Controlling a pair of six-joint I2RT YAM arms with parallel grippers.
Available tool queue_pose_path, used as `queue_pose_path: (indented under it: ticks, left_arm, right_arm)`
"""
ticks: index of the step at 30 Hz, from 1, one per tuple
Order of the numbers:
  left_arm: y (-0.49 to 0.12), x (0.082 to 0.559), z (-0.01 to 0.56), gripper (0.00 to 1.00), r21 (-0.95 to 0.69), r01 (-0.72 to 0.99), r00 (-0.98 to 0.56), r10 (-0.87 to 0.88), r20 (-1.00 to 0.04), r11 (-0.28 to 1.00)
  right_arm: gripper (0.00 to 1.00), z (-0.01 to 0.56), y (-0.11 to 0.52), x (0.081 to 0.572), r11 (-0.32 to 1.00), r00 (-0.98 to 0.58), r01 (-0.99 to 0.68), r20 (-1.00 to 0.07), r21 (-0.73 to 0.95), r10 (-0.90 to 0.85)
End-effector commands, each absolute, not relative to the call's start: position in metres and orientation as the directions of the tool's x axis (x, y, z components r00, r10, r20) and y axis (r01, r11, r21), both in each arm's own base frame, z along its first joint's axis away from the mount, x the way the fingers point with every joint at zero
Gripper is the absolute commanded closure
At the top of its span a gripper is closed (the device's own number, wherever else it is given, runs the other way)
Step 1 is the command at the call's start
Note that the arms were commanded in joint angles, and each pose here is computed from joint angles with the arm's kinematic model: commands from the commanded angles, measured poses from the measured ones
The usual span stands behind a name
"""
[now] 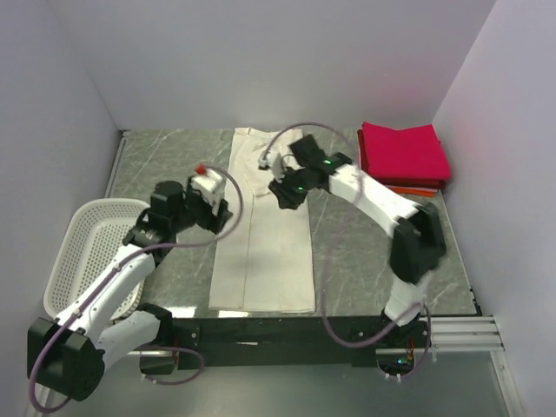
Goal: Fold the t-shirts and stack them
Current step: Fold the tshirt
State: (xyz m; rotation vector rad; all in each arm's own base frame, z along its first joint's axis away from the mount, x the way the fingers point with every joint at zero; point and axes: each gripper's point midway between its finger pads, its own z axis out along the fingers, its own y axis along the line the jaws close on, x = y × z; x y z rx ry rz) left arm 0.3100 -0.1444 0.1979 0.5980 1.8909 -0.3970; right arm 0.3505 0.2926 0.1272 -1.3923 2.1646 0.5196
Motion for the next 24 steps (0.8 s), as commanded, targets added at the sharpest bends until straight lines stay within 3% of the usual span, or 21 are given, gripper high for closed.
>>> queue_pose_path:
  ticks: [1,3,4,5,9,11,12,14,17,24]
  left_arm:
    - [-0.19,0.255,0.193,0.22,0.263,0.827,0.028,0.43,-0.902,0.497]
    - [-0.201,0.229,0.179,0.21,0.379,0.864,0.177,0.504,-0.845,0.332]
    - [-0.199,0.221,0.173,0.19,0.43,0.855,0.231,0.531,-0.816,0.289]
    - [-0.2,0.216,0.169,0.18,0.438,0.856,0.239,0.54,-0.807,0.274]
    - [-0.209,0.186,0.155,0.07,0.445,0.875,0.269,0.573,-0.774,0.19]
    - [-0.208,0.17,0.142,0.07,0.455,0.881,0.294,0.608,-0.738,0.127]
    - [-0.207,0.164,0.134,0.07,0.452,0.886,0.3,0.618,-0.727,0.102]
    - [-0.208,0.142,0.12,0.09,0.434,0.901,0.333,0.632,-0.7,0.006]
    - [-0.201,0.118,0.092,0.15,0.392,0.914,0.356,0.677,-0.645,-0.107]
    - [-0.195,0.105,0.06,0.21,0.337,0.919,0.37,0.737,-0.565,-0.203]
  right_arm:
    - [0.45,0.18,0.287,0.301,0.121,0.055,-0.978,-0.765,-0.171,-0.642]
    - [0.17,0.158,0.271,0.26,-0.011,0.173,-0.977,-0.768,-0.211,-0.617]
    - [0.14,0.152,0.27,0.255,-0.025,0.202,-0.972,-0.773,-0.235,-0.602]
    - [0.14,0.144,0.267,0.241,-0.106,0.281,-0.956,-0.752,-0.274,-0.596]
    - [0.13,0.104,0.254,0.16,-0.335,0.306,-0.935,-0.737,-0.115,-0.603]
    - [0.12,0.107,0.259,0.147,-0.332,0.372,-0.92,-0.733,-0.208,-0.57]
    - [0.09,0.086,0.261,0.133,-0.368,0.45,-0.888,-0.68,-0.275,-0.579]
    - [0.07,0.084,0.266,0.125,-0.323,0.467,-0.884,-0.662,-0.337,-0.586]
    - [0.11,0.073,0.266,0.11,-0.333,0.469,-0.883,-0.625,-0.33,-0.624]
    - [0.19,0.06,0.267,0.105,-0.32,0.467,-0.883,-0.582,-0.343,-0.666]
